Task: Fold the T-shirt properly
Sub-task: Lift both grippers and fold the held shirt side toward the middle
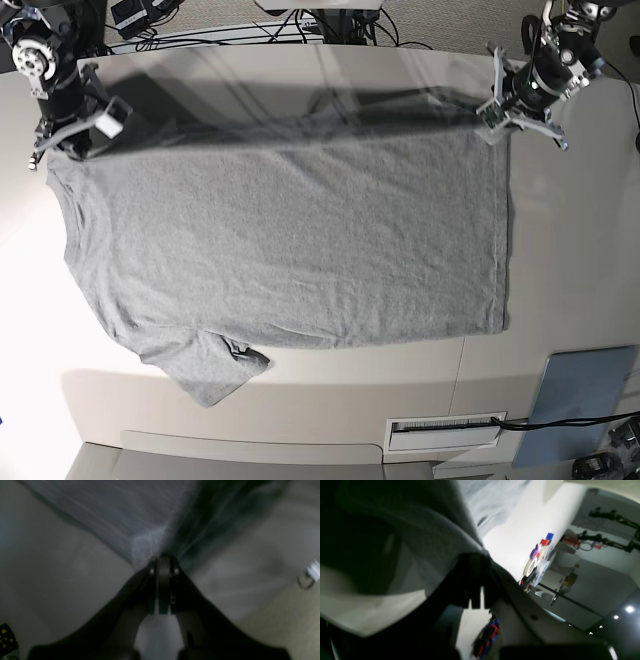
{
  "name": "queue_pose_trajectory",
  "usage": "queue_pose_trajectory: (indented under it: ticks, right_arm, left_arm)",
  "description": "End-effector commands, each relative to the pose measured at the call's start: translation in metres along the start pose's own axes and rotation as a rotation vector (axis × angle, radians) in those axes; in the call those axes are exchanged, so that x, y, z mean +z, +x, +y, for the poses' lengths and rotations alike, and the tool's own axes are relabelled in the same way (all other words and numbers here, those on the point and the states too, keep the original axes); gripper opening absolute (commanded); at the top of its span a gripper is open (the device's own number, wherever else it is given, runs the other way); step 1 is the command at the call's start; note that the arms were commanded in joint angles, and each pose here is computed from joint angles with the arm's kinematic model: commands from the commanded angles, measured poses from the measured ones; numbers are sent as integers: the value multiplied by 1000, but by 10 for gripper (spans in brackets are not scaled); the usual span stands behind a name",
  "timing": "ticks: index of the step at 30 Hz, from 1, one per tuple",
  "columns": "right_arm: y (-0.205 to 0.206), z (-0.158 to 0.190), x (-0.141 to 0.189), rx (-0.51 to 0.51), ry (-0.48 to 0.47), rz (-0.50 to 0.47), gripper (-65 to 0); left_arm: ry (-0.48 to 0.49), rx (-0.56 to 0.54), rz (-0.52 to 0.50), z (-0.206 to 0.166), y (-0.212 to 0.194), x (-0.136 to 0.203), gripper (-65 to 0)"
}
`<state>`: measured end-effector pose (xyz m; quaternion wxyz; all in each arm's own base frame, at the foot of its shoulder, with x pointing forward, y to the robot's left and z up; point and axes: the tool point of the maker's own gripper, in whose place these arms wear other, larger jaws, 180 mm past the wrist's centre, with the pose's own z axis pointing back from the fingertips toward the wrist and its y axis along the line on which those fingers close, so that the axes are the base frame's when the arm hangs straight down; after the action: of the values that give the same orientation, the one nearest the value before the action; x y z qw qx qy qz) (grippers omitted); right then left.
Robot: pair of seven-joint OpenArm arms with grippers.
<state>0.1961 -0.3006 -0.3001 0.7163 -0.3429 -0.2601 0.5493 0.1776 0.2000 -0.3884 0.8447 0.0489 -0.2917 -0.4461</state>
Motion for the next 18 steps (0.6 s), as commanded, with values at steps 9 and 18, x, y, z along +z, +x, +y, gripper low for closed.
queue_pose_trajectory:
  ticks: [9, 18]
  right_arm:
    - [1, -33, -32, -172, -70, -68, -650]
    - [9, -42, -55, -255, -53, -104, -650]
  left_arm:
    - [59, 50, -68, 29, 10, -10, -650]
    - [118, 143, -131, 49, 31, -30, -650]
